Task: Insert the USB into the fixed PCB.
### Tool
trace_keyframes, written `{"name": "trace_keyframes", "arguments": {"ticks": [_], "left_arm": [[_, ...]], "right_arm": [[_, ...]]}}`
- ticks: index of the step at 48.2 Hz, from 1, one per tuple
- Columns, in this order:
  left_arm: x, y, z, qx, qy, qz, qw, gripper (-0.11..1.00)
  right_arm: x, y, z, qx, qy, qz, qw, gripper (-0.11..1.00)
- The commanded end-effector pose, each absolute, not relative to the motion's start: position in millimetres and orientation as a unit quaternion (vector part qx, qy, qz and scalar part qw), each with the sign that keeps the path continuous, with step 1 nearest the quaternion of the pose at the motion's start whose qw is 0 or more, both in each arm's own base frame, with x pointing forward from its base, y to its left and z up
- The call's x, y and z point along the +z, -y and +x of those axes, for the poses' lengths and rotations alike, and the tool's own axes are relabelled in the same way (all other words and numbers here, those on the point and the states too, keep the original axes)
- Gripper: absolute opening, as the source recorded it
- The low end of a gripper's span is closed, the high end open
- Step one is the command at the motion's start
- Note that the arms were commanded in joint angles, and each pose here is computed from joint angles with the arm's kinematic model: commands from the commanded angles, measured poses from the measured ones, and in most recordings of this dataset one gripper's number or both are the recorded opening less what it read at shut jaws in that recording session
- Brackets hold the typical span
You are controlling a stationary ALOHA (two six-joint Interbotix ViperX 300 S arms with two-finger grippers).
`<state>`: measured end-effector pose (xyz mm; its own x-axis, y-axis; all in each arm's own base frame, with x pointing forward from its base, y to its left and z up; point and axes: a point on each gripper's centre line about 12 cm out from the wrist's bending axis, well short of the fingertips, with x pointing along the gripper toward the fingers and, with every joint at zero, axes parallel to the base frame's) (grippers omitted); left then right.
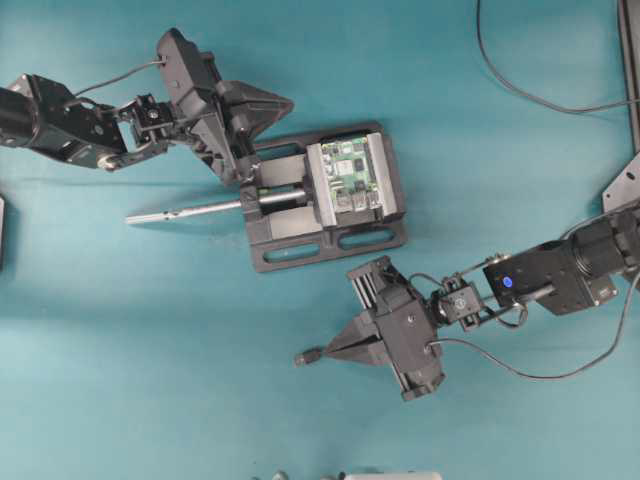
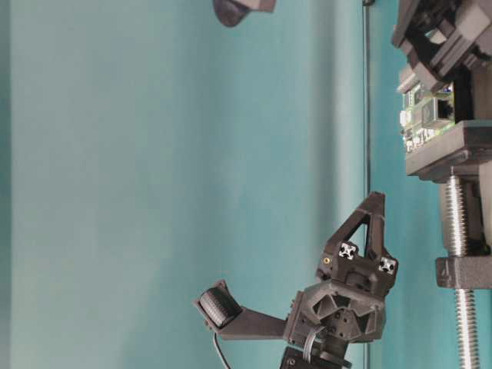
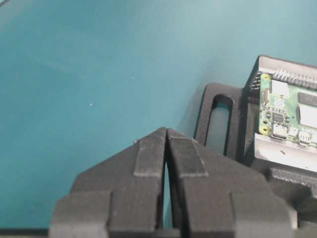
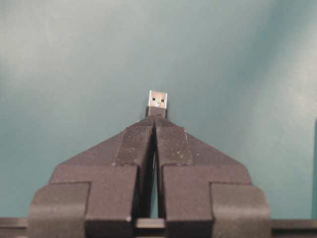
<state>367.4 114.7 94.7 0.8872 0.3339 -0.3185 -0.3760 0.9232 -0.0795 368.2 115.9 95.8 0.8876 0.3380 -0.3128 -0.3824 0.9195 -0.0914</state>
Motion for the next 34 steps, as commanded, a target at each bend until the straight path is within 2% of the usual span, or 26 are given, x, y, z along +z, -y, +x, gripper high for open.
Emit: {"name": "trace_keyframes", "arguments": {"ticks": [1,4,12,18,22,27,30,32,34], "left_arm": [[118,-103,369,0.159,-0.138,-0.068,0.975,0.01],[125,-98,363,0.155,-0.149,-0.072,0.974,0.04],[160,-78,339,0.134,-0.177,-0.078,0.972,0.01],[187,-62,314,0.116,-0.173,-0.077,0.975,0.09],[197,-54,296,0.108,-0.159,-0.075,0.978,0.24],[202,-43,269,0.097,-0.142,-0.074,0.982,0.55],[204,-39,254,0.093,-0.133,-0.076,0.984,0.73],[206,-37,245,0.09,-0.126,-0.076,0.985,0.85],[205,-33,235,0.085,-0.122,-0.075,0.986,0.88]], "right_arm": [[108,-117,370,0.185,-0.131,-0.071,0.971,0.0],[113,-116,369,0.184,-0.128,-0.069,0.972,0.0],[119,-114,371,0.18,-0.132,-0.072,0.972,0.0],[119,-115,373,0.18,-0.131,-0.072,0.972,0.0],[119,-115,373,0.18,-0.13,-0.071,0.972,0.0],[119,-115,373,0.18,-0.13,-0.071,0.972,0.05],[119,-116,375,0.18,-0.129,-0.071,0.973,0.15],[119,-116,375,0.182,-0.129,-0.071,0.972,0.25],[119,-117,376,0.182,-0.128,-0.071,0.972,0.37]]}}
